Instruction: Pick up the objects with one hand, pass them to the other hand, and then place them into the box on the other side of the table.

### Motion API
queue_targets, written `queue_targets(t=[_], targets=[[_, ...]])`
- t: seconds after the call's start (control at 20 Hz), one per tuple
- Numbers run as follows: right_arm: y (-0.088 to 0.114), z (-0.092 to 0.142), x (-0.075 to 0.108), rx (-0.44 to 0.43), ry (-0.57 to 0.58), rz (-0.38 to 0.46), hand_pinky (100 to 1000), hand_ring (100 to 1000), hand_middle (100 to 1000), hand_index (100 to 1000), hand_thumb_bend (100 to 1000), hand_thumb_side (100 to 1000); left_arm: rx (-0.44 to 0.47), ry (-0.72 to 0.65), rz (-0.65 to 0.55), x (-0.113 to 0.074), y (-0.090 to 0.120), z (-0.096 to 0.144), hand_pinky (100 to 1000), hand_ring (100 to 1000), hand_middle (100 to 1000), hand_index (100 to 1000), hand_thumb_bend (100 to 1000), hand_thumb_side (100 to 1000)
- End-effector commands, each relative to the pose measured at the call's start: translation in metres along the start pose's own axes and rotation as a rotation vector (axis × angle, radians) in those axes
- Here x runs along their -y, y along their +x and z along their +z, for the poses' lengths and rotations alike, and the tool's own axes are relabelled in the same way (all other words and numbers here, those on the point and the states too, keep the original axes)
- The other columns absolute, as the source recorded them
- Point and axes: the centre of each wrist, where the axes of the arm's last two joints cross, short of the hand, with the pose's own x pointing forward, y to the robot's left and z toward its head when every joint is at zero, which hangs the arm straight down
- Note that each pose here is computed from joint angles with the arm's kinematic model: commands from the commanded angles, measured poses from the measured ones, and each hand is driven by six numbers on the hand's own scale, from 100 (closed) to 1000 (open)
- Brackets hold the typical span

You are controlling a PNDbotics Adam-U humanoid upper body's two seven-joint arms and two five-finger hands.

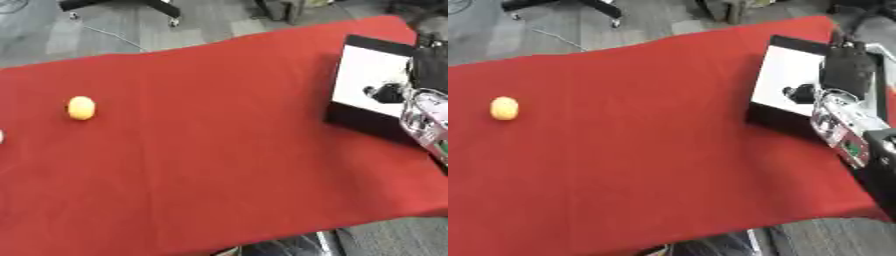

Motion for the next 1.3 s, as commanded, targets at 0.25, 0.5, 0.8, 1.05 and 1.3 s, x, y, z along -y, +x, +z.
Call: queue_targets(t=[0.25, 0.5, 0.8, 1.05, 1.3], targets=[[0.034, 0.021, 0.078, 0.196, -0.086, 0.171, 758, 875, 891, 1000, 621, 293, -0.012, -0.011, -0.144, -0.026, 0.01, 0.008, 739, 513, 510, 746, 100, 705], [0.065, 0.035, 0.089, 0.42, -0.136, 0.106, 751, 868, 872, 981, 588, 302, -0.069, -0.03, -0.229, -0.041, 0.004, 0.012, 735, 518, 514, 750, 100, 648], [0.094, 0.048, 0.108, 0.7, -0.194, -0.083, 585, 842, 830, 958, 559, 287, -0.2, -0.127, -0.452, -0.063, -0.02, 0.023, 726, 542, 542, 768, 100, 499], [0.107, 0.056, 0.117, 0.825, -0.178, -0.177, 568, 839, 826, 949, 525, 278, -0.332, -0.198, -0.643, -0.074, -0.043, 0.028, 711, 577, 583, 784, 232, 331], [0.113, 0.058, 0.123, 0.871, -0.195, -0.221, 560, 836, 822, 947, 501, 286, -0.514, -0.245, -0.868, -0.078, -0.062, 0.024, 700, 603, 610, 796, 459, 194]])
